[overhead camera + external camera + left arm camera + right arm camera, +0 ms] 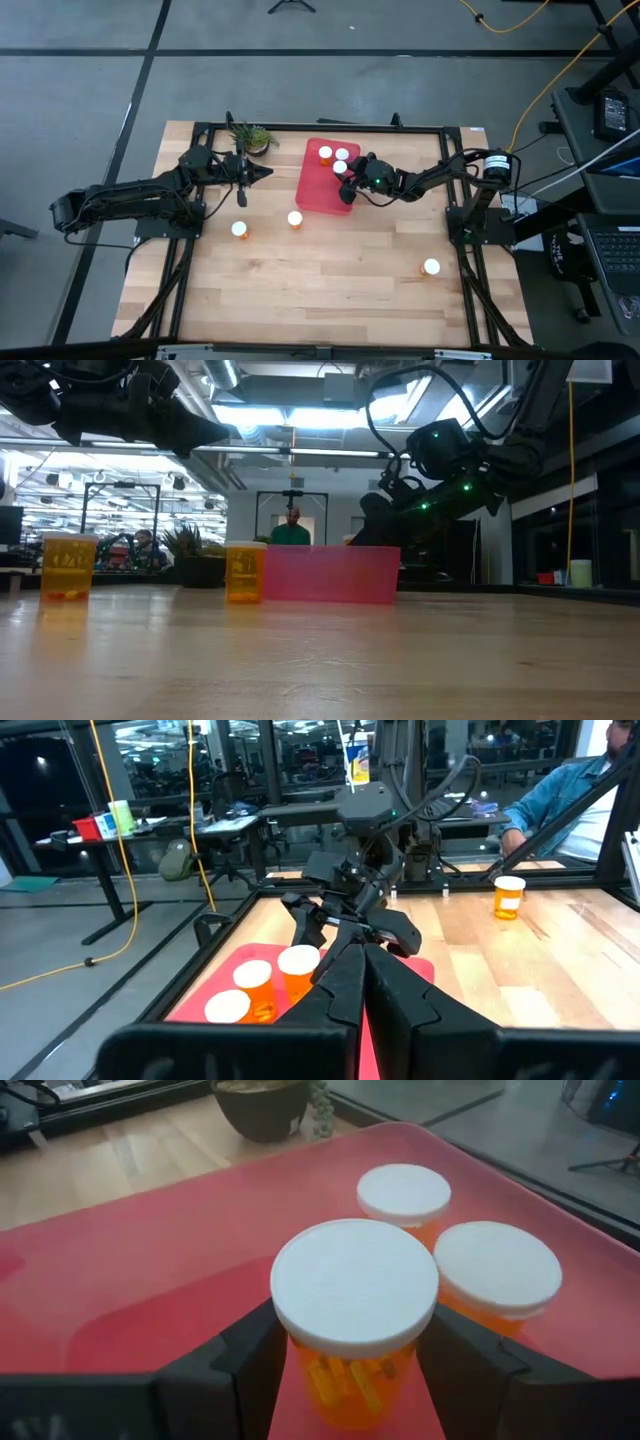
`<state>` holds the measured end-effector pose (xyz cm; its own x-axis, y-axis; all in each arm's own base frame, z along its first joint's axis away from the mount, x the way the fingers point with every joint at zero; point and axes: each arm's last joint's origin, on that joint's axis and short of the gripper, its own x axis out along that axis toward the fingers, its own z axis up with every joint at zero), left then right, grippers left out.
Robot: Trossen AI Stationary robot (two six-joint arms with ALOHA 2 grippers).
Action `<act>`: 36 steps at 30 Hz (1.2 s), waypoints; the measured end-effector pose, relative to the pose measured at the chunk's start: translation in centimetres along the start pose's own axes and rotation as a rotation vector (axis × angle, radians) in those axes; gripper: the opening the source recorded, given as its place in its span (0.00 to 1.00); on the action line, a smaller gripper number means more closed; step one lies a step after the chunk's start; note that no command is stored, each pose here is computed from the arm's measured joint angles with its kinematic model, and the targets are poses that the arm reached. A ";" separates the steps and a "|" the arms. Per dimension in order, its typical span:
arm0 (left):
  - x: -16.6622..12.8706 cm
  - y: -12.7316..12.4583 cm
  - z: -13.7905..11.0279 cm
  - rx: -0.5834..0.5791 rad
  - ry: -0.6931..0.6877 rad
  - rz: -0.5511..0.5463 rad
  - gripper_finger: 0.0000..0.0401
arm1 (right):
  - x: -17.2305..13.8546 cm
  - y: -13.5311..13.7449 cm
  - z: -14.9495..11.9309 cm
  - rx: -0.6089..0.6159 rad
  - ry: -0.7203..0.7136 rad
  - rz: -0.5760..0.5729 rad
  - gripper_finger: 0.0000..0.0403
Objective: Pick and place pill bottles into a basket
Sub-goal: Put the orange pill bottle into the red bin
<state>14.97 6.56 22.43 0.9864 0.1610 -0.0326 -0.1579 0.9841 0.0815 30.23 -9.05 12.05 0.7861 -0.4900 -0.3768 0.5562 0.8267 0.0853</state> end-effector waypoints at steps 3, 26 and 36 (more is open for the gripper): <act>0.0 0.0 0.0 0.000 0.000 0.000 0.02 | 0.0 0.0 0.0 -0.003 0.002 -0.001 0.51; 0.0 0.0 0.0 0.000 0.000 0.000 0.03 | 0.4 0.2 0.5 -0.108 0.020 -0.001 0.51; 0.0 0.0 0.0 0.000 0.000 0.000 0.02 | 1.0 0.1 0.8 -0.146 0.106 0.058 0.51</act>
<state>14.96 6.56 22.44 0.9864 0.1612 -0.0325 -0.1581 0.9841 0.0815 31.33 -9.65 12.46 0.7783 -0.4151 -0.4712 0.4601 0.8876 -0.0221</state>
